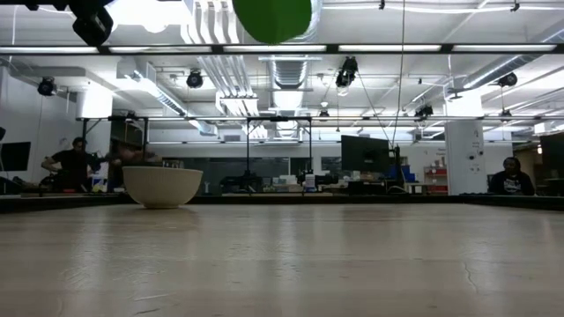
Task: Nest bowls inside each other
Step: Stack the green bowl on the red bowl
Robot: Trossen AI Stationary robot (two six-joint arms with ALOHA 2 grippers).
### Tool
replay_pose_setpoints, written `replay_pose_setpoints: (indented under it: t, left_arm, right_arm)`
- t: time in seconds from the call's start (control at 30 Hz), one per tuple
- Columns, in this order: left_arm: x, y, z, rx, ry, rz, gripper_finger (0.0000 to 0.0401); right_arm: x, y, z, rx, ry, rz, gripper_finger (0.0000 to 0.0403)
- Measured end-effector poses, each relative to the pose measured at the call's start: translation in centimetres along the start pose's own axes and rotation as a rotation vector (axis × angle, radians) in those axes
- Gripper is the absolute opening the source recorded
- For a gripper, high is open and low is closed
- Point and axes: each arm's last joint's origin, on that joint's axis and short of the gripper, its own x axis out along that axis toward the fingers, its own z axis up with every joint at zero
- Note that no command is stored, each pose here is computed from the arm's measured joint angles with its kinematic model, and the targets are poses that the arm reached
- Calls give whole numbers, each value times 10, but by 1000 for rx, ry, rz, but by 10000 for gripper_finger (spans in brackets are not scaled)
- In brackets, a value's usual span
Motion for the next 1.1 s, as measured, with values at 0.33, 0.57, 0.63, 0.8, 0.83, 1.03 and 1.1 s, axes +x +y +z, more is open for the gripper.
replay_pose_setpoints:
  t: [0.33, 0.57, 0.63, 0.8, 0.83, 1.03, 1.1]
  left_arm:
    - [0, 0, 0, 0, 0, 0, 103]
    - [0, 0, 0, 0, 0, -1, 103]
    - [0, 0, 0, 0, 0, -1, 103]
    - [0, 0, 0, 0, 0, 0, 103]
    - [0, 0, 0, 0, 0, 0, 103]
    - [0, 0, 0, 0, 0, -1, 103]
    - [0, 0, 0, 0, 0, 0, 103]
  right_arm:
    - [-4, -3, 7, 54, -39, -22, 8]
    - [-3, -4, 8, 35, -45, -34, 8]
    - [-3, -4, 8, 17, -45, -35, 8]
    - [2, -6, 10, -10, -74, -57, 8]
    - [4, -6, 10, -10, -70, -54, 8]
    - [17, -5, 7, -13, -61, -39, 8]
    - [21, -5, 7, -27, -67, -42, 8]
